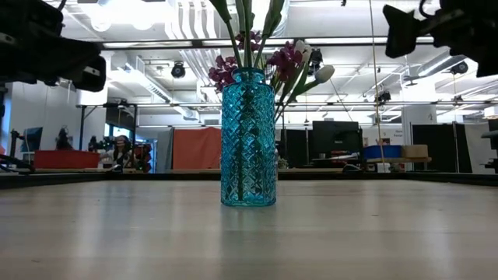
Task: Sort flowers into vase by color
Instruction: Return to Home Position
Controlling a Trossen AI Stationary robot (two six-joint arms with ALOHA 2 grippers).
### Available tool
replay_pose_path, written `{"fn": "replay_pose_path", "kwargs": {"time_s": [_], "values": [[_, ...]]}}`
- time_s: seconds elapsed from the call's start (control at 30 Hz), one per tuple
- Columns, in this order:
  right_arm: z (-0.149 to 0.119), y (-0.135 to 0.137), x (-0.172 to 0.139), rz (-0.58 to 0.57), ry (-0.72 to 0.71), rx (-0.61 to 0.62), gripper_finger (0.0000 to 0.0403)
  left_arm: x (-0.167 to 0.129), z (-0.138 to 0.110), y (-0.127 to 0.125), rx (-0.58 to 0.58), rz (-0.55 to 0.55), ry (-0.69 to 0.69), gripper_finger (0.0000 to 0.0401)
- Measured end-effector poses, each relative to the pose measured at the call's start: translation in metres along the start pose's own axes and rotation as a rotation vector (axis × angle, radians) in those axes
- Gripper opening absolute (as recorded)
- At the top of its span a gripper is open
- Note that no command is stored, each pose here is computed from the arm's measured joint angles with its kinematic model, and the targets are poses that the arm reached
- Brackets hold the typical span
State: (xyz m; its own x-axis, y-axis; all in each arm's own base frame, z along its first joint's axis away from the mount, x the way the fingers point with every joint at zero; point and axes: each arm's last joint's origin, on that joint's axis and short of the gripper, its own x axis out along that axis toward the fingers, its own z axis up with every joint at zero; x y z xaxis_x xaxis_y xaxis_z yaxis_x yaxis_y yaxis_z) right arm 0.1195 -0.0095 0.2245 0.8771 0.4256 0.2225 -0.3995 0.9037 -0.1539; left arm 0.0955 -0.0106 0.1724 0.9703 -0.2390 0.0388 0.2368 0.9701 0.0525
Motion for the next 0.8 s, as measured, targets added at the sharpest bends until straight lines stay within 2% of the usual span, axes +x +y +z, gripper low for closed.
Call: {"fn": "replay_pose_path", "kwargs": {"time_s": [0.1,0.37,0.8], "values": [[-0.002,0.004,-0.009,-0.014,-0.030,-0.020,0.0348,0.000,-0.001,0.001,0.001,0.040,0.007,0.0000],[-0.012,0.009,-0.022,-0.058,-0.031,-0.030,0.0348,0.000,-0.003,0.007,-0.056,0.238,0.020,0.0000],[-0.007,0.020,-0.034,-0.015,-0.070,-0.060,0.0348,0.000,-0.003,0.007,-0.060,0.249,0.026,0.0000]]}}
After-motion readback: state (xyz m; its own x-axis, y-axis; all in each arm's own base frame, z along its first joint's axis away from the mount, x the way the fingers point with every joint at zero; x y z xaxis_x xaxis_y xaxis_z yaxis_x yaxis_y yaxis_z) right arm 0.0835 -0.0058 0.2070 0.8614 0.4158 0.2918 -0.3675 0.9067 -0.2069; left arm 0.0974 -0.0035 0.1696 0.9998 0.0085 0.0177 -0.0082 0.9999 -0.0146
